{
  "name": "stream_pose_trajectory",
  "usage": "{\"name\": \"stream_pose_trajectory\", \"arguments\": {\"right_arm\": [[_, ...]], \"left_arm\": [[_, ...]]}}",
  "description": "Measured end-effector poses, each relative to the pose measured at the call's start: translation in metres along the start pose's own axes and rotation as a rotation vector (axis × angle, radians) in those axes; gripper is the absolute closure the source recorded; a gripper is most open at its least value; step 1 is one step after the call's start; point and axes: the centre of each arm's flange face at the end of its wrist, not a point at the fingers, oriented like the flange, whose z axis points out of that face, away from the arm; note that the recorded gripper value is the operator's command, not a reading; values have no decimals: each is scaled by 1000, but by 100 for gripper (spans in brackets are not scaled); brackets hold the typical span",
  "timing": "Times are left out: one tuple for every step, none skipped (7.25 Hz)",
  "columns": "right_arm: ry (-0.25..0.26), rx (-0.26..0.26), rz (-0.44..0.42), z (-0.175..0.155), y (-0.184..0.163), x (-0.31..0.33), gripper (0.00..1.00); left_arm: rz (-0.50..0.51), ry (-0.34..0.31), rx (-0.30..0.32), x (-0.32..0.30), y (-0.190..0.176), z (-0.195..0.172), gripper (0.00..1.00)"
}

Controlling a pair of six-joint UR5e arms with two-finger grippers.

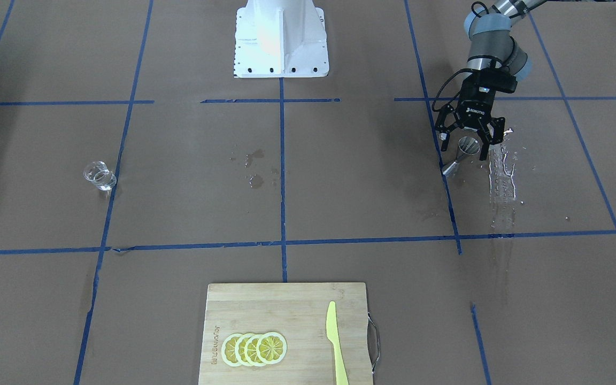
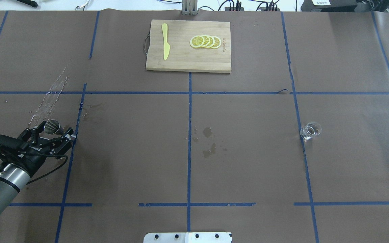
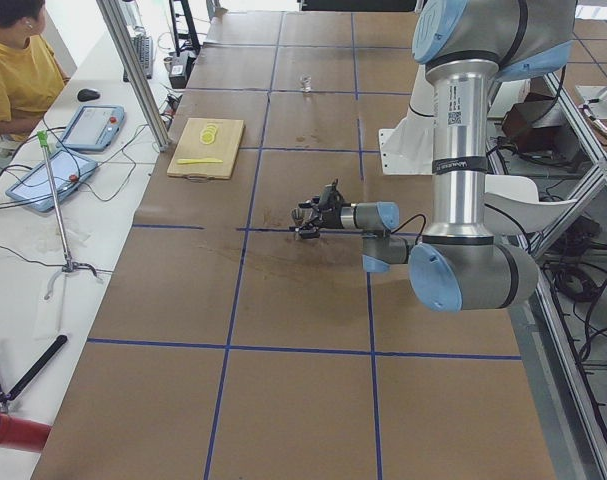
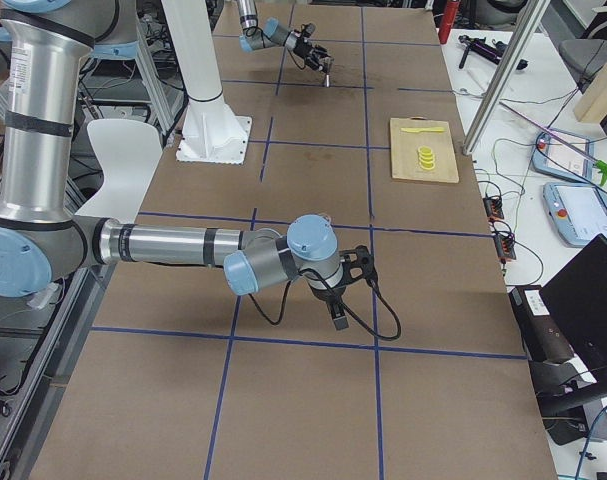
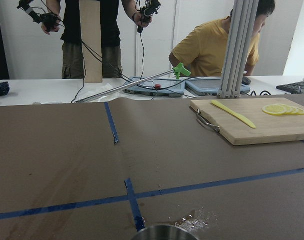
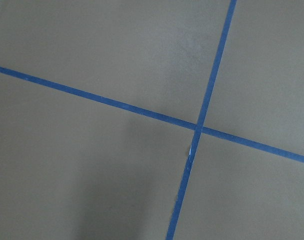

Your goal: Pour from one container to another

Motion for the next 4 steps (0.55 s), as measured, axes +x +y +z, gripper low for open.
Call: {"name": "stream_pose_trajectory", "arguments": {"right_arm": [[0, 0, 0, 0, 0, 0, 0], [0, 1, -1, 0, -1, 0, 0], [0, 1, -1, 0, -1, 0, 0], [0, 1, -1, 0, -1, 0, 0]], "left_arm": [[8, -5, -4, -2, 5, 2, 4], [14, -9, -7, -3, 10, 5, 17], [16, -11, -9, -2, 14, 8, 30], [16, -11, -9, -1, 15, 10, 32]]}}
